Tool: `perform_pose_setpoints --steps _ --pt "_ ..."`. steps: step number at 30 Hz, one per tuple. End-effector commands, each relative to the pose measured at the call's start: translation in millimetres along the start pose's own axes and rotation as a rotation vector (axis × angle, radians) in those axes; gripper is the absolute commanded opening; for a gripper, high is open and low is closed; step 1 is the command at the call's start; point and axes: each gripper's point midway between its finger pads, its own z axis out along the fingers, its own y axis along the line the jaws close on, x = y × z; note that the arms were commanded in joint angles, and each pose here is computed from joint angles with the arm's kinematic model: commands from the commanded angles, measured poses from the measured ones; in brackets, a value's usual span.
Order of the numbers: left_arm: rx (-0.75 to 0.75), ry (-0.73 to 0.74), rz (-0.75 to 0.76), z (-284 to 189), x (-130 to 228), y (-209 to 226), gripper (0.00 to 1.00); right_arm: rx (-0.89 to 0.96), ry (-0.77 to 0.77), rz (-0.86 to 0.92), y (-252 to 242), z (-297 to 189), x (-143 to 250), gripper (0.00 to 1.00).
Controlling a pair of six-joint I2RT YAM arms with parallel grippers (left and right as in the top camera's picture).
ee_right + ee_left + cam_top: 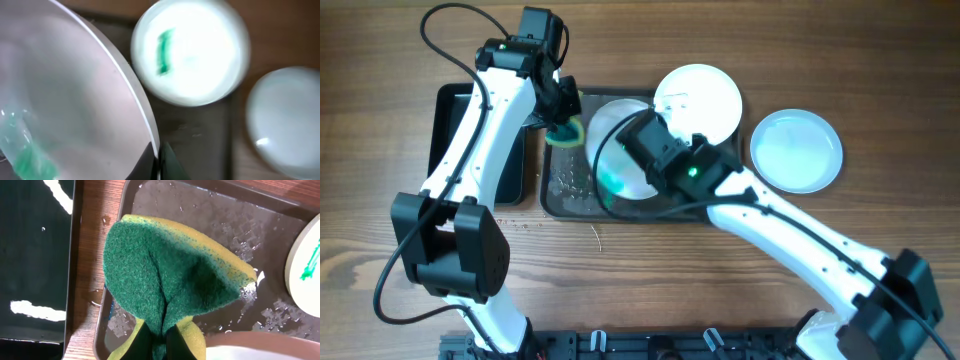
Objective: Clean dirty plates on tray and stack at the side
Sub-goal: 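Lift the second plate with the right gripper and stack it on the clean plate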
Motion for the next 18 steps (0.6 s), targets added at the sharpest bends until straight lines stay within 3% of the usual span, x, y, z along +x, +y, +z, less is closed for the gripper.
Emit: perform_pose_setpoints --steps 1,7,14,18 --pt "0.008 0.009 0.017 3 1 0 0.04 0.239 -0.195 -0.02 -40 -29 -30 0.04" --pt "0.008 0.009 0.017 3 1 -1 0.04 0.37 -0.31 -0.098 -51 -55 -44 0.04" --pt "0.008 0.009 0.016 3 1 -1 0.04 0.663 -0.554 -0.213 -58 -117 -70 0.04" --pt "0.008 0.009 0.016 3 1 -1 0.04 0.647 -0.558 -0.291 -39 -127 -77 0.04"
